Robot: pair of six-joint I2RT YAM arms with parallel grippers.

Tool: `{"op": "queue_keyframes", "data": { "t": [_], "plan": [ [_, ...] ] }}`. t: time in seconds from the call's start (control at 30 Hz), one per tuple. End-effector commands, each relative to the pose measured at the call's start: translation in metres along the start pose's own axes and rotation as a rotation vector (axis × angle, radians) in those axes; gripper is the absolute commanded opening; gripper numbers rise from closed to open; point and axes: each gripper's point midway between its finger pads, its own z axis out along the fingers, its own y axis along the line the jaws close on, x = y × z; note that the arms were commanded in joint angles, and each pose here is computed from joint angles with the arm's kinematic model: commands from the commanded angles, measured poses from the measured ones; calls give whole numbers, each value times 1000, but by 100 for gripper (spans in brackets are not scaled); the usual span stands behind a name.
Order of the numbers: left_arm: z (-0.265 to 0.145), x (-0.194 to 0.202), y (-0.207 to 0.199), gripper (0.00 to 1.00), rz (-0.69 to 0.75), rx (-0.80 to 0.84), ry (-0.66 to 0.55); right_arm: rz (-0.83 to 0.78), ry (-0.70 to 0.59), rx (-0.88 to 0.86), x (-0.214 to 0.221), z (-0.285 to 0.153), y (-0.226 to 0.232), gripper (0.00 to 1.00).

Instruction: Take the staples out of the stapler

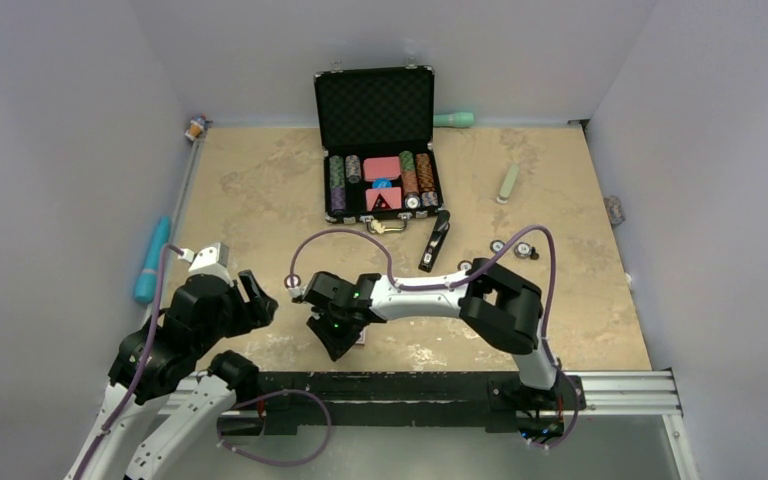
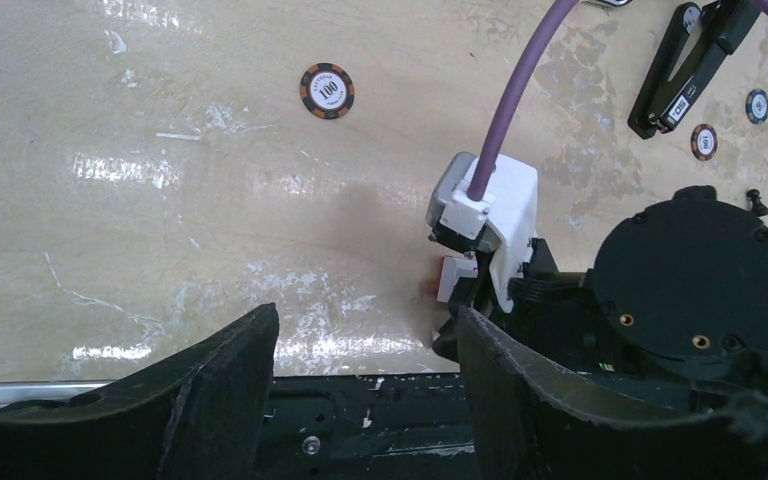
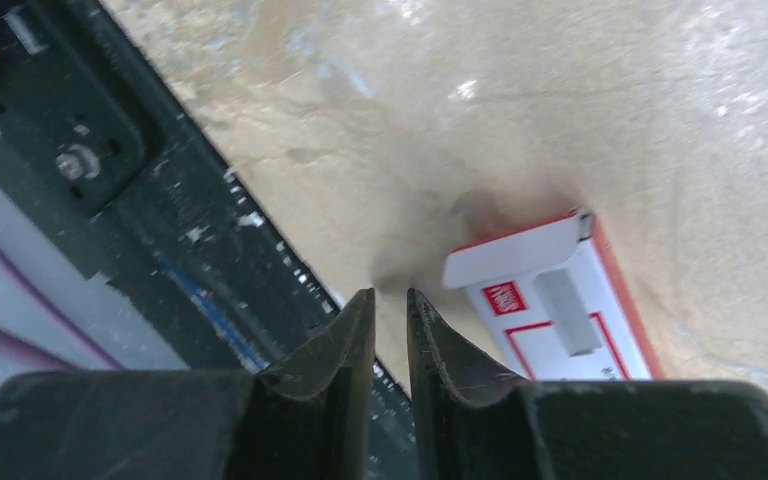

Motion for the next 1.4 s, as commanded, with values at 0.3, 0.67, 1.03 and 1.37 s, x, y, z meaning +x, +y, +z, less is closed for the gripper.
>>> {"op": "queue_keyframes", "data": {
  "t": [0.3,0.67,1.03,1.37],
  "plan": [
    [0,-6,-3,69,18,3,-10,124,-90,257,-44,-23,-103,21],
    [1,-6,-3,69,19,1,-8,111,-85,392,-32,-48,-135,20],
    [1,-5,-6,70,33,26,-8,3,-500,189,-121,-194,-49,59],
    [1,-5,-14,76,57,68,-5,93,-928,256,-135,-360,-27,71]
  ]
}}
